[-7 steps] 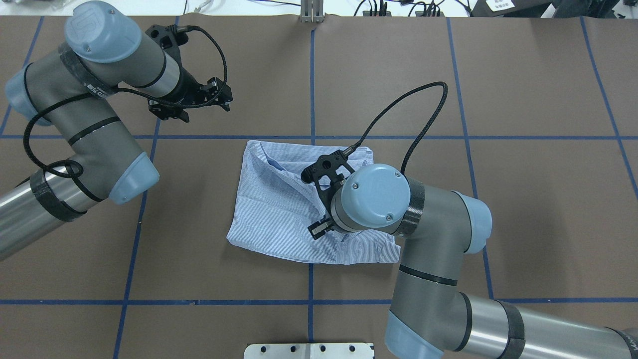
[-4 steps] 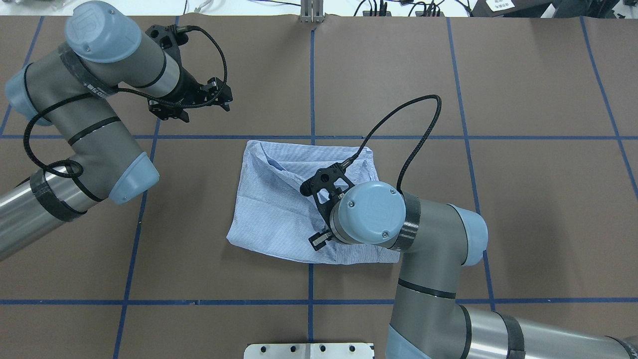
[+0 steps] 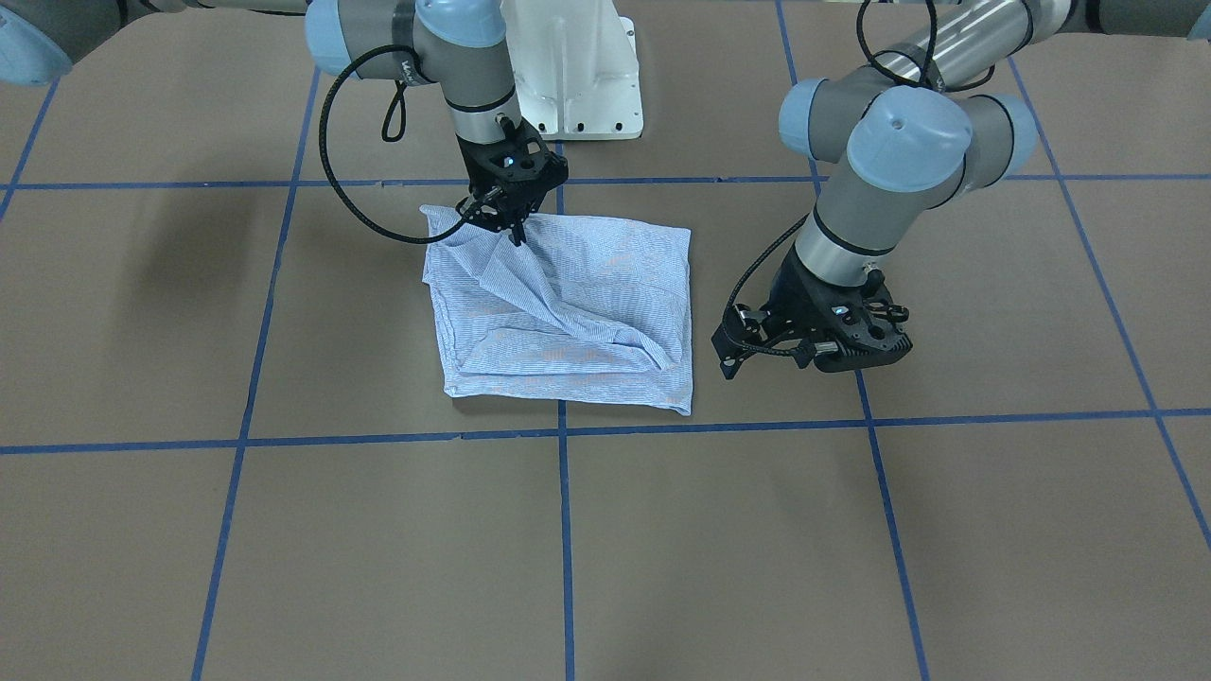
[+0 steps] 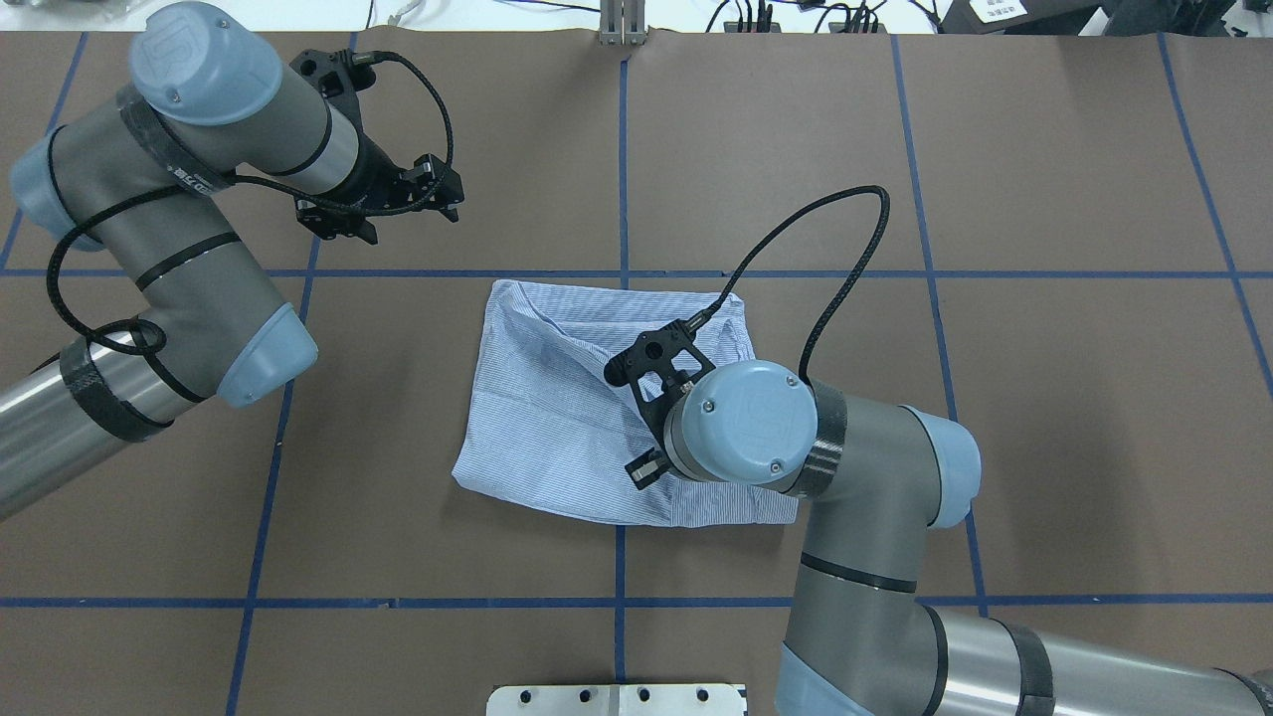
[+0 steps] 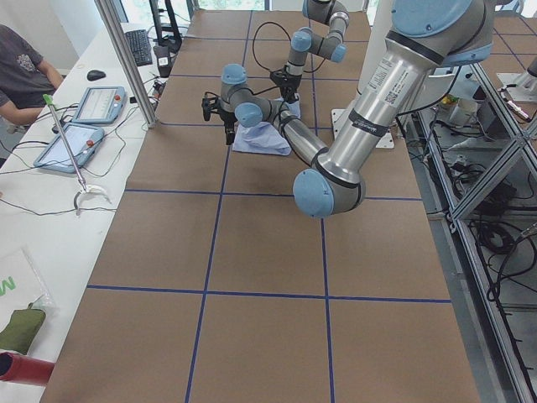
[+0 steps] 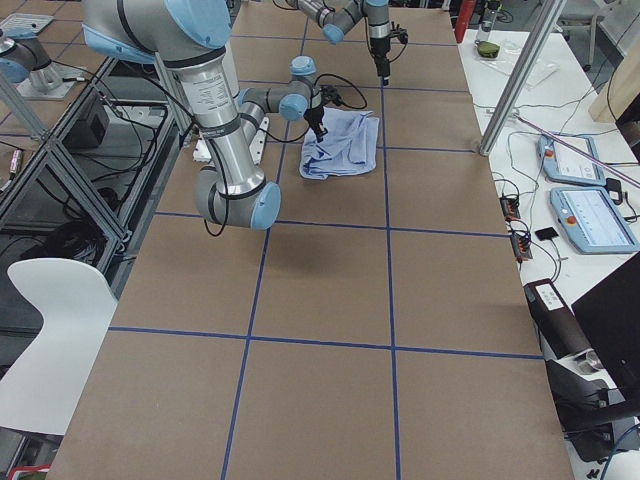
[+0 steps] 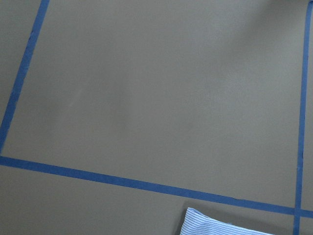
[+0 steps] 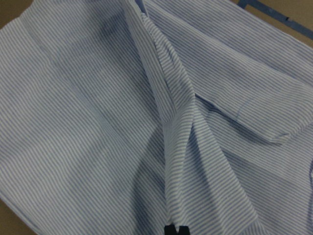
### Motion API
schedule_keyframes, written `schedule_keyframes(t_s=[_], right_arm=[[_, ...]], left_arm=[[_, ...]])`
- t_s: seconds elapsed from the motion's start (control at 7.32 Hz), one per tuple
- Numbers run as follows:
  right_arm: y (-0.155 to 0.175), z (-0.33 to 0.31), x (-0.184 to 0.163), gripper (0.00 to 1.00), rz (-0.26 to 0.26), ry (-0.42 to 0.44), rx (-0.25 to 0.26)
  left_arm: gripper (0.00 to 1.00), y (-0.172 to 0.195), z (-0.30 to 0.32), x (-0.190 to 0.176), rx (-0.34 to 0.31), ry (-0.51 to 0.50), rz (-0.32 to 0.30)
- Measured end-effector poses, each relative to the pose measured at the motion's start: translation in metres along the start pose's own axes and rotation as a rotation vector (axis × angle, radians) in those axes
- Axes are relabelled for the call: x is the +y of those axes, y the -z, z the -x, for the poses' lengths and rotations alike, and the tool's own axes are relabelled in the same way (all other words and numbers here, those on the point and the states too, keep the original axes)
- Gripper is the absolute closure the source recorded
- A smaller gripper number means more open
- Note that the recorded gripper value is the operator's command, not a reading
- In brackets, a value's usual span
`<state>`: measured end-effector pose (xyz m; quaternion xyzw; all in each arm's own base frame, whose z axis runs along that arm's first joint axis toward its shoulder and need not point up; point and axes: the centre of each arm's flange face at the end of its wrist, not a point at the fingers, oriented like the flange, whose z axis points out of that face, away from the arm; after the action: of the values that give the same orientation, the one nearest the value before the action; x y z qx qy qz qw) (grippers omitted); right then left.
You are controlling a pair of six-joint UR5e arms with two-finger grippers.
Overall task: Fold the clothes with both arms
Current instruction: 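Press the right gripper on the shirt's far edge to flatten it, then lift the right gripper off the shirt and draw it back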
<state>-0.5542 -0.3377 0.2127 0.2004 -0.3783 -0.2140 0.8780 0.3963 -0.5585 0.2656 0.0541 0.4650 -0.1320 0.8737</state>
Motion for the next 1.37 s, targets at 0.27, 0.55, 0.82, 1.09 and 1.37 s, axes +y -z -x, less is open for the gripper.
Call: schedule_keyframes(t_s=[0.27,0.55,0.82,1.09,1.37], right_arm=[[0.009,-0.027,-0.02,1.0,-0.023,-0.028,0.018],[0.014,-0.066,-0.044,1.0,-0.043,-0.045,0.059],[-0.003,-0.097,-0.062,1.0,-0.033,-0.037,0.117],[-0.038,-0.113,-0.074,1.0,-0.037,-0.038,0.139],[-0.055,-0.133,-0.083,1.0,-0.059,-0.038,0.144]], left_arm=[[0.0,0.001,-0.002,0.0,0.003,0.001,-0.001],[0.0,0.002,-0.006,0.0,0.007,0.003,-0.001],[0.0,0.004,-0.008,0.001,0.01,0.003,-0.002],[0.0,0.006,-0.01,0.002,0.015,0.002,-0.003],[0.0,0.007,-0.011,0.002,0.016,0.002,-0.003]])
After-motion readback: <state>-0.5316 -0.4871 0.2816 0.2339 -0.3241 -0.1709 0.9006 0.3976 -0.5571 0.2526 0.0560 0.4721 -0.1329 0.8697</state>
